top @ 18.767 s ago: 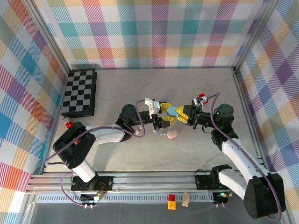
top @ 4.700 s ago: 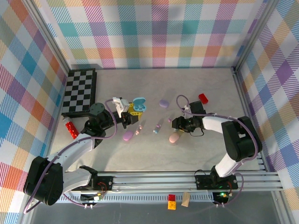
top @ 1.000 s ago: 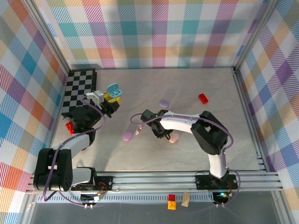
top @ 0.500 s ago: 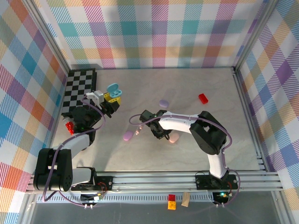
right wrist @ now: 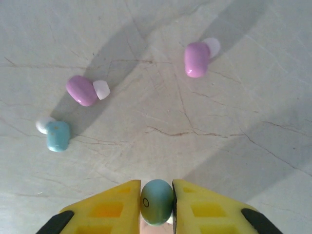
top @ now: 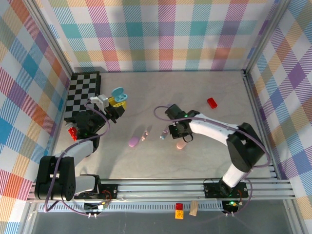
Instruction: Insert the wireless bluetooth earbuds into the charging case
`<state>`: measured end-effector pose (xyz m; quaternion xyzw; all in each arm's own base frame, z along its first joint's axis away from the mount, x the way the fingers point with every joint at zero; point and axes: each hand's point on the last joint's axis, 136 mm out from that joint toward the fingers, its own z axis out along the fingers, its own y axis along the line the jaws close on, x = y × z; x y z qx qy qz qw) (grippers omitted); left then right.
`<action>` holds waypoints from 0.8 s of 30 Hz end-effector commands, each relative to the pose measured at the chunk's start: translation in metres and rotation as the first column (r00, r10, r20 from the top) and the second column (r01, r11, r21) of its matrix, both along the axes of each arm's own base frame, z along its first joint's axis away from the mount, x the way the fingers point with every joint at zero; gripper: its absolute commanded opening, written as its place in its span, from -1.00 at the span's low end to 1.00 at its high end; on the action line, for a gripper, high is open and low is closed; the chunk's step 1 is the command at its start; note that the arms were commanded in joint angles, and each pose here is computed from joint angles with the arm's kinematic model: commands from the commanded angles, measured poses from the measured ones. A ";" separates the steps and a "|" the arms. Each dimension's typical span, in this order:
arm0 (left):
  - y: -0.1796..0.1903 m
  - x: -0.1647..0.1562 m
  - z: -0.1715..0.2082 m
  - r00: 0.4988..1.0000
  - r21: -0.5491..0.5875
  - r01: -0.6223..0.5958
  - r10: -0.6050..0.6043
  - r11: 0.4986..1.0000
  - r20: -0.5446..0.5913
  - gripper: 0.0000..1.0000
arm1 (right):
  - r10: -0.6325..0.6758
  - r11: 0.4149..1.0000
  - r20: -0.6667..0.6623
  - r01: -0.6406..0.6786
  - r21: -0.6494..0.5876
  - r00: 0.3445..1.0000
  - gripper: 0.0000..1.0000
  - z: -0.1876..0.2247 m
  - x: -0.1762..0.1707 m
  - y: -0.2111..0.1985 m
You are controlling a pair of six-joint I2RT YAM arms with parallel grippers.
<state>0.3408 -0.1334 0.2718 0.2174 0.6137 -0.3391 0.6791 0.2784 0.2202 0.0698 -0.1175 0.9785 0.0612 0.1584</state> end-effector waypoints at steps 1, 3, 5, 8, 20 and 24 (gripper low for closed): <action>-0.014 -0.010 0.017 0.996 0.048 0.045 -0.049 0.998 0.072 -0.26 | -0.055 0.968 -0.072 0.071 0.242 0.996 -0.58 0.016 -0.003 0.009; -0.025 -0.013 0.015 0.995 0.073 0.068 -0.073 0.995 0.071 -0.26 | -0.082 0.942 -0.100 0.109 0.318 0.992 -0.58 0.023 -0.002 0.004; -0.038 -0.018 0.014 0.992 0.100 0.103 -0.110 0.990 0.064 -0.26 | -0.108 0.908 -0.124 0.149 0.393 0.986 -0.58 0.031 -0.001 -0.002; -0.056 -0.024 0.010 0.986 0.128 0.149 -0.157 0.980 0.052 -0.26 | -0.130 0.849 -0.145 0.185 0.495 0.981 -0.58 0.045 0.001 -0.007; -0.131 -0.063 0.009 0.920 0.225 0.375 -0.391 0.899 0.032 -0.26 | 0.058 0.723 0.101 -0.111 0.682 0.993 -0.58 0.157 -0.019 0.005; -0.144 -0.070 0.011 0.898 0.224 0.423 -0.440 0.878 0.028 -0.26 | 0.129 0.636 0.186 -0.225 0.738 0.974 -0.59 0.200 -0.032 0.015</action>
